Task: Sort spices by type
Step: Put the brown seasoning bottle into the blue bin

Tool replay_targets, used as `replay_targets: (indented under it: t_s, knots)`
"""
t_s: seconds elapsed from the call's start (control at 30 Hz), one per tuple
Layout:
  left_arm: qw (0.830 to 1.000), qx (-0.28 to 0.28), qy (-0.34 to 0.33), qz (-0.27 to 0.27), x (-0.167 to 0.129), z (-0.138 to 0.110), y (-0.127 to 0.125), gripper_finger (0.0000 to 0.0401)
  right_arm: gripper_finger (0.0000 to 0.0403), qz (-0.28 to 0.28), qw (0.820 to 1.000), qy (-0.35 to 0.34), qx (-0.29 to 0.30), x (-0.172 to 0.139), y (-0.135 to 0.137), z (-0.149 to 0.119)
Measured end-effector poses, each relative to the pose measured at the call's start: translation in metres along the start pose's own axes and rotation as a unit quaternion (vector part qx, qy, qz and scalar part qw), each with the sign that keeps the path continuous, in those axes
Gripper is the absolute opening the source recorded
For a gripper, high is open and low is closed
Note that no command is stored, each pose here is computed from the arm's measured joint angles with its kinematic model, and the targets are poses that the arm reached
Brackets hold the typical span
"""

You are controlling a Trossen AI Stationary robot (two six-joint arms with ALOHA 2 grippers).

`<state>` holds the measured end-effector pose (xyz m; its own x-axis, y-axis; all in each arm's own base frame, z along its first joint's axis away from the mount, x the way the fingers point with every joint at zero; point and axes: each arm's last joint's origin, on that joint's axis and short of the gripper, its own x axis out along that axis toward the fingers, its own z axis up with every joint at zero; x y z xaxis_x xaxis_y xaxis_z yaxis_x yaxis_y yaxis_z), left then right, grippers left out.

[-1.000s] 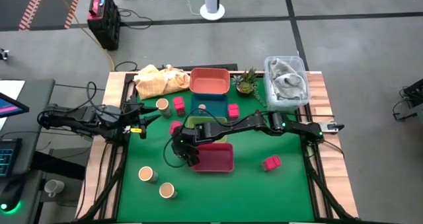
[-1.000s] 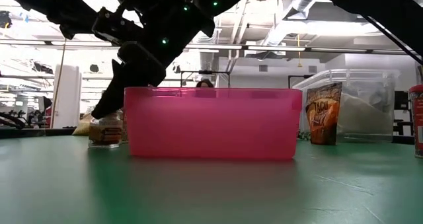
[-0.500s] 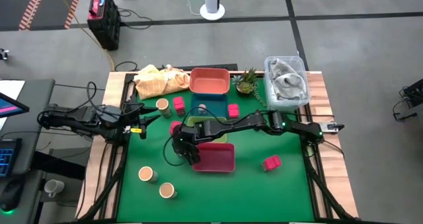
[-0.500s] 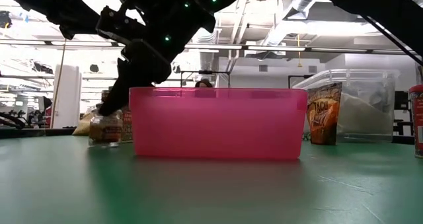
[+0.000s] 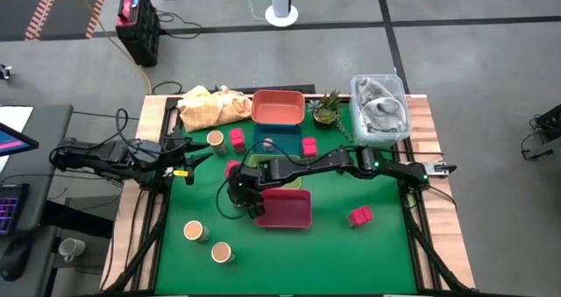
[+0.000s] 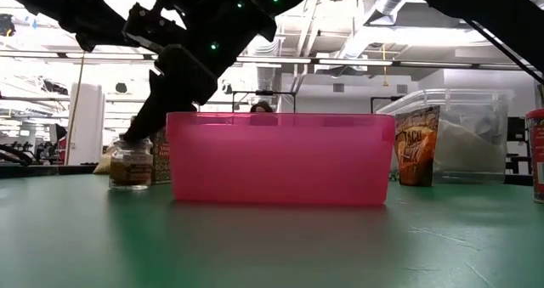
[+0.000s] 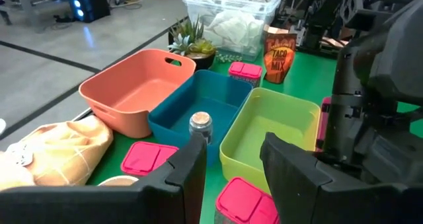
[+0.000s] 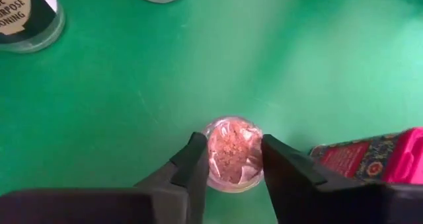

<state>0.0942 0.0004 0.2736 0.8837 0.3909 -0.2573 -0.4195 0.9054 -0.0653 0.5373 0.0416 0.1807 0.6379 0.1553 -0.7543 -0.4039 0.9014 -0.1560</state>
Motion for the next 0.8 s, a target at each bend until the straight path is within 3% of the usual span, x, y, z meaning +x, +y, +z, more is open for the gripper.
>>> replay_targets:
  t_s: [0.2, 0.4, 0.57, 0.8]
  knots:
    - [1.000, 0.000, 0.000, -0.001, 0.0000, 0.0000, 0.0000, 0.0137, 0.0224, -0.001, 1.000, 0.001, 0.003, 0.0006, -0.0011, -0.0010]
    - [1.000, 0.000, 0.000, -0.001, 0.0000, 0.0000, 0.0000, 0.0137, 0.0235, 0.006, 1.000, -0.004, 0.022, 0.0004, -0.0061, -0.0028]
    - [1.000, 0.000, 0.000, -0.001, -0.0001, 0.0001, 0.0000, 0.0137, 0.0211, 0.016, 0.999, -0.009, 0.034, 0.0001, -0.0096, -0.0041]
    - [1.000, -0.001, 0.000, -0.001, -0.0001, 0.0001, 0.0000, 0.0137, 0.0128, 0.018, 0.999, -0.010, 0.025, 0.0000, -0.0084, -0.0034]
